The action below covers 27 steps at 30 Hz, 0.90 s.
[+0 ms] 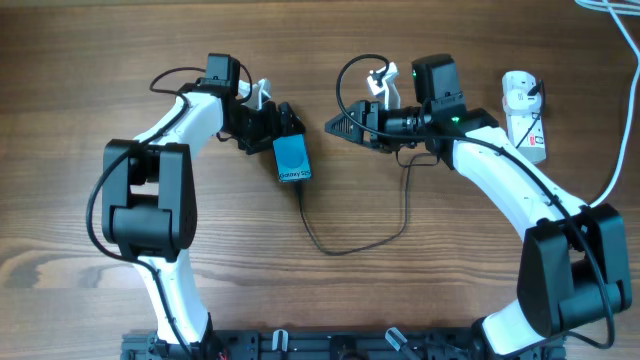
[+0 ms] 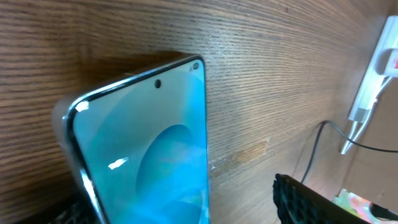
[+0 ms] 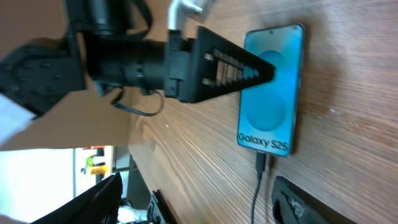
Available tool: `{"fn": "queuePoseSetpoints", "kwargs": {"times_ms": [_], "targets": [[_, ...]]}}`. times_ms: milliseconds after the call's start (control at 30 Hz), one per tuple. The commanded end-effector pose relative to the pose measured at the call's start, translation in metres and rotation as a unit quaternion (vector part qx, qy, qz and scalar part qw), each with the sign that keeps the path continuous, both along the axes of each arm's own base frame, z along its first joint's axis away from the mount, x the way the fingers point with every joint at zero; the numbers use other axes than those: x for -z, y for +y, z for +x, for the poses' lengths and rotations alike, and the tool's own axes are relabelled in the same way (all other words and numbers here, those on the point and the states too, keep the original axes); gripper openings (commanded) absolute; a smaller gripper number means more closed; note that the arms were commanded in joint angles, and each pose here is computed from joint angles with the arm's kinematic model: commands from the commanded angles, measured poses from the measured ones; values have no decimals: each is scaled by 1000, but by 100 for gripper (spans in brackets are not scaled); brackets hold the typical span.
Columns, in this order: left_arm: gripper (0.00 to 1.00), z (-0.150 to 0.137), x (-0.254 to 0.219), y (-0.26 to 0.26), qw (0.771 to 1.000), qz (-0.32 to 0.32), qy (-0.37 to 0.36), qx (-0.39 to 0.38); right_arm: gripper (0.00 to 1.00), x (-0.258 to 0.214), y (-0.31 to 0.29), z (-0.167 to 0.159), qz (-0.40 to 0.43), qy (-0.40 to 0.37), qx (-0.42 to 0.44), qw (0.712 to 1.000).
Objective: Plug charger to phone and switch on socket
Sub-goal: 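Set the phone flat on the table and open both grippers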
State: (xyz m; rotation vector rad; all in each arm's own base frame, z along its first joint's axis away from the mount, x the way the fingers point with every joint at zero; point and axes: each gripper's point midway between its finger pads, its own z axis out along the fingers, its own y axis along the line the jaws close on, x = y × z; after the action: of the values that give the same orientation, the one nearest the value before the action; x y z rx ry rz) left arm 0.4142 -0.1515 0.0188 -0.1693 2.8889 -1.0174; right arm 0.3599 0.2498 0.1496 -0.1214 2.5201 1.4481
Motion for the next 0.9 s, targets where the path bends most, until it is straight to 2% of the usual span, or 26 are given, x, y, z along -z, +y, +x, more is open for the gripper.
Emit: {"fn": "queuePoseSetpoints", "kwargs": {"times_ms": [0,167,400,433,467,533,667,700,733,867], "targets": [[86,1,19,33,995,100,5,-19,78,-3,-5,4,-26,-31,4,999],[86,10,-14,41,991,124,-29,-28,78,1,-8,7,-44,-37,11,998],[84,18,-96,40,986,111,-116,-41,74,1,-27,11,-107,-50,46,992],[83,17,-107,40,985,108,-125,-47,71,-3,-34,12,-124,-55,56,989],[80,12,-145,42,980,100,-161,-58,56,-21,-60,17,-172,-78,89,978],[80,8,-174,43,974,94,-193,-65,45,-39,-82,20,-199,-93,119,968],[87,-6,-230,45,959,83,-261,-72,9,-81,-141,24,-236,-123,191,945],[94,-9,-239,45,956,81,-271,-74,4,-88,-158,25,-237,-124,213,940],[100,-12,-244,45,954,80,-278,-74,4,-90,-173,26,-239,-122,231,935],[100,-13,-249,45,953,79,-283,-75,4,-92,-241,31,-241,-121,278,922]]}}
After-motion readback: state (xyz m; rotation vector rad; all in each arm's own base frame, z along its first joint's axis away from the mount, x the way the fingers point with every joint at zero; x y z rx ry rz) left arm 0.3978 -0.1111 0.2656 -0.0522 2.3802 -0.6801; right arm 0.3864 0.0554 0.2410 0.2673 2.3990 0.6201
